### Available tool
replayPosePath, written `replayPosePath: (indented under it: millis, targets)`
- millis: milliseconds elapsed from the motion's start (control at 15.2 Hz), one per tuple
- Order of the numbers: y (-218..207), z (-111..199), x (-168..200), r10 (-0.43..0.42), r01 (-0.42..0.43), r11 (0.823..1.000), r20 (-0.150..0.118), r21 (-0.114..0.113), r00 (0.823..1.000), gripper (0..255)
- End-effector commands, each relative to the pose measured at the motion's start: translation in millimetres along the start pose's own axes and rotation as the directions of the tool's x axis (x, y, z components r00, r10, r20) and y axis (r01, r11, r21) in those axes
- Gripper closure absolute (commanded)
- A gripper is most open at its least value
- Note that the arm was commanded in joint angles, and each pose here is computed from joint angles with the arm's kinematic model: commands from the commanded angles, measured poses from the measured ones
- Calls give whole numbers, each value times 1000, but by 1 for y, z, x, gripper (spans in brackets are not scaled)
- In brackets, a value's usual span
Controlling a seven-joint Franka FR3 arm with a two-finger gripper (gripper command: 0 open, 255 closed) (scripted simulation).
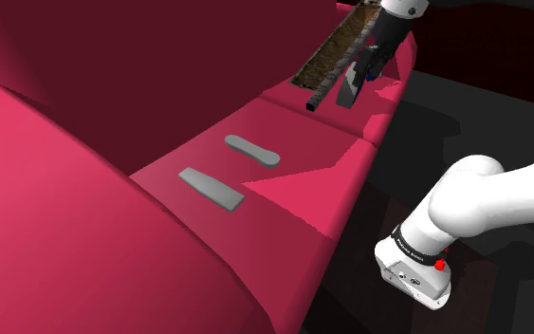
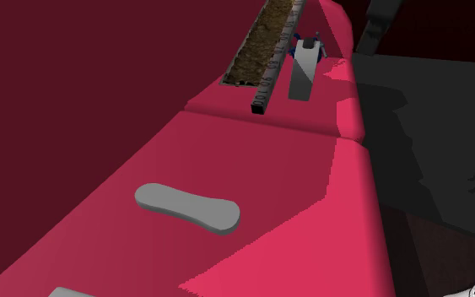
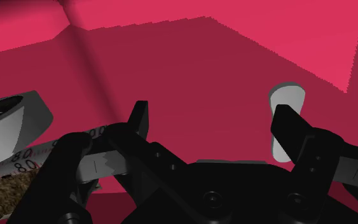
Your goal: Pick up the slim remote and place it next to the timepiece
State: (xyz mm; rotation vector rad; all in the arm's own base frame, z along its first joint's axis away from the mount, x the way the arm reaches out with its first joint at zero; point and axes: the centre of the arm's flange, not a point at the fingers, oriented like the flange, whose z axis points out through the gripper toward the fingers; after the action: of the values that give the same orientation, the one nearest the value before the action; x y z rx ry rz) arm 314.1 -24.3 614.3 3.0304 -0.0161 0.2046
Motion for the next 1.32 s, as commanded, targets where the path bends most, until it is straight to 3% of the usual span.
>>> replayPosePath:
  millis: [0,1254]
  targets:
    - [0,0,0,0,0,1000,0,0,1000,0]
    - [-130,166,140,-143,138,988,77,69,987,0]
